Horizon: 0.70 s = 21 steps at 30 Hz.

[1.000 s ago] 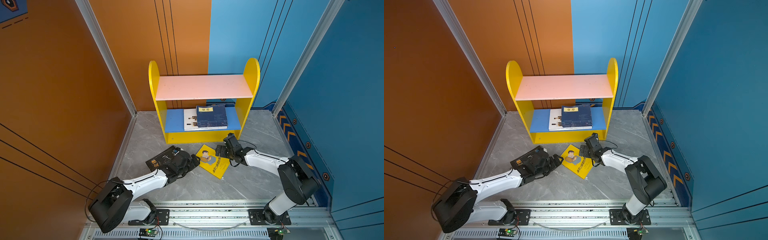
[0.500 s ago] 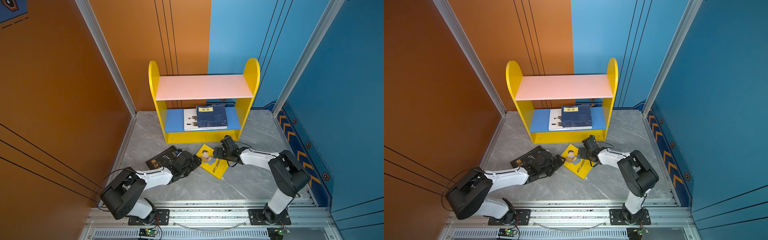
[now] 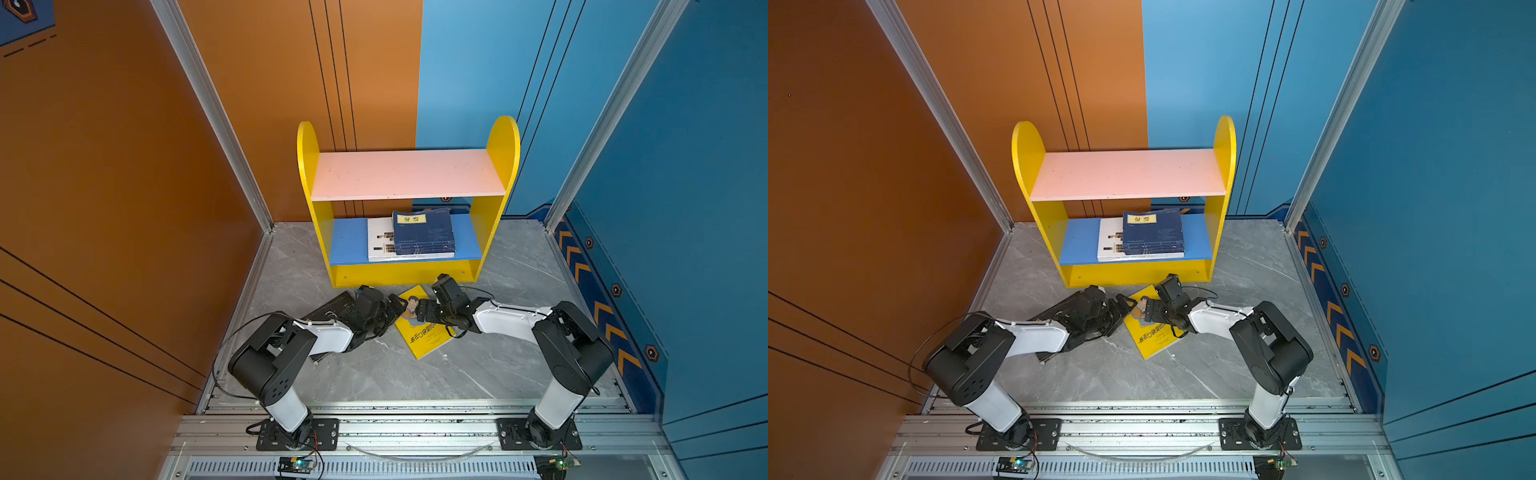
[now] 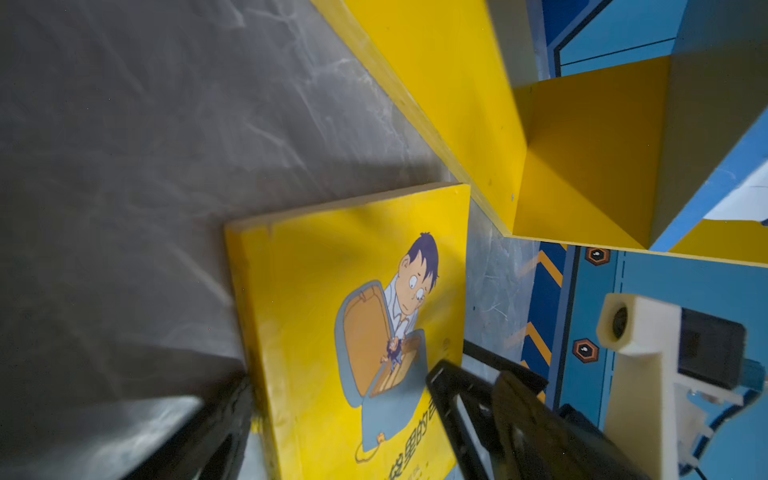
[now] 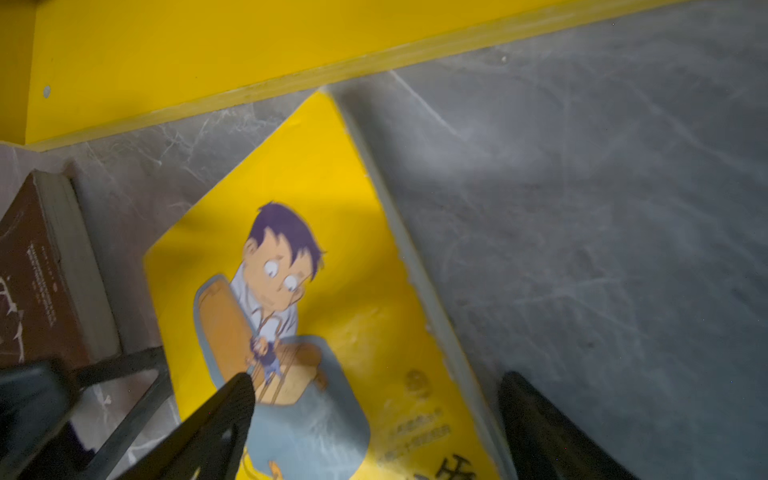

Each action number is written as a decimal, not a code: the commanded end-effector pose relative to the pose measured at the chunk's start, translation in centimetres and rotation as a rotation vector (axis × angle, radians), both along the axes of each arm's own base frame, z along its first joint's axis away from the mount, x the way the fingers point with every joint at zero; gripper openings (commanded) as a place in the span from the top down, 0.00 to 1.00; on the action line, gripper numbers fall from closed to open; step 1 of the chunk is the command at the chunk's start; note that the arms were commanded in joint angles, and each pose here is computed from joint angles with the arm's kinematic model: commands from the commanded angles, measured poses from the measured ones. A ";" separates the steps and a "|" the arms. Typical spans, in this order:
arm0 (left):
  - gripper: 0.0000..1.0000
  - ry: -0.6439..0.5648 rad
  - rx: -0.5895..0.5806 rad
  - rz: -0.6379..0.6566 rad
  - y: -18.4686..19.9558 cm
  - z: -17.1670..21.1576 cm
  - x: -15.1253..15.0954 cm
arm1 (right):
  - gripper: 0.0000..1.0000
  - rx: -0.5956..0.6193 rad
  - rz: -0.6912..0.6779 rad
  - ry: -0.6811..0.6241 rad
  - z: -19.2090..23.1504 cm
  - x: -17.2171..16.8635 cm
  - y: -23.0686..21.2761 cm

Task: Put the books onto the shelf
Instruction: 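Slide the yellow book nearer the robot with both grippers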

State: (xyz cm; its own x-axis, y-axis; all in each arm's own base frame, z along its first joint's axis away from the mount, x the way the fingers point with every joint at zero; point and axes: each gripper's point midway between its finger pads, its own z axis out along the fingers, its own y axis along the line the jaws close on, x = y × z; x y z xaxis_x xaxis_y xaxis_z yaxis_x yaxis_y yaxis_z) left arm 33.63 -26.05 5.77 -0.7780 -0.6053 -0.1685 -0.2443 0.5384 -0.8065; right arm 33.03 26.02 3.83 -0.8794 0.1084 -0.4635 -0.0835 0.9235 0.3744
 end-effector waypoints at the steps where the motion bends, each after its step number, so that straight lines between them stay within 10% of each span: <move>1: 0.09 -0.060 -0.046 -0.109 -2.1 1.1 0.3 | 0.06 0.053 0.077 0.081 -0.3 -3.4 2.0; 21: 0.09 -0.073 0.131 -0.073 3.4 1.0 -2.6 | 0.10 -0.046 -0.045 0.036 0.7 -3.2 0.1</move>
State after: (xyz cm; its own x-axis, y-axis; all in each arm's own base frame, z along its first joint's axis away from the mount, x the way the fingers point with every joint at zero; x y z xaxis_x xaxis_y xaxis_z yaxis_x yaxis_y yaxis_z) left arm 32.42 -23.79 8.60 -0.7858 -0.5414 -0.2991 -0.1114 0.5995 -0.7926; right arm 29.58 27.01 5.49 -0.8841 0.0883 -0.4589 -0.0953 0.9273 0.3620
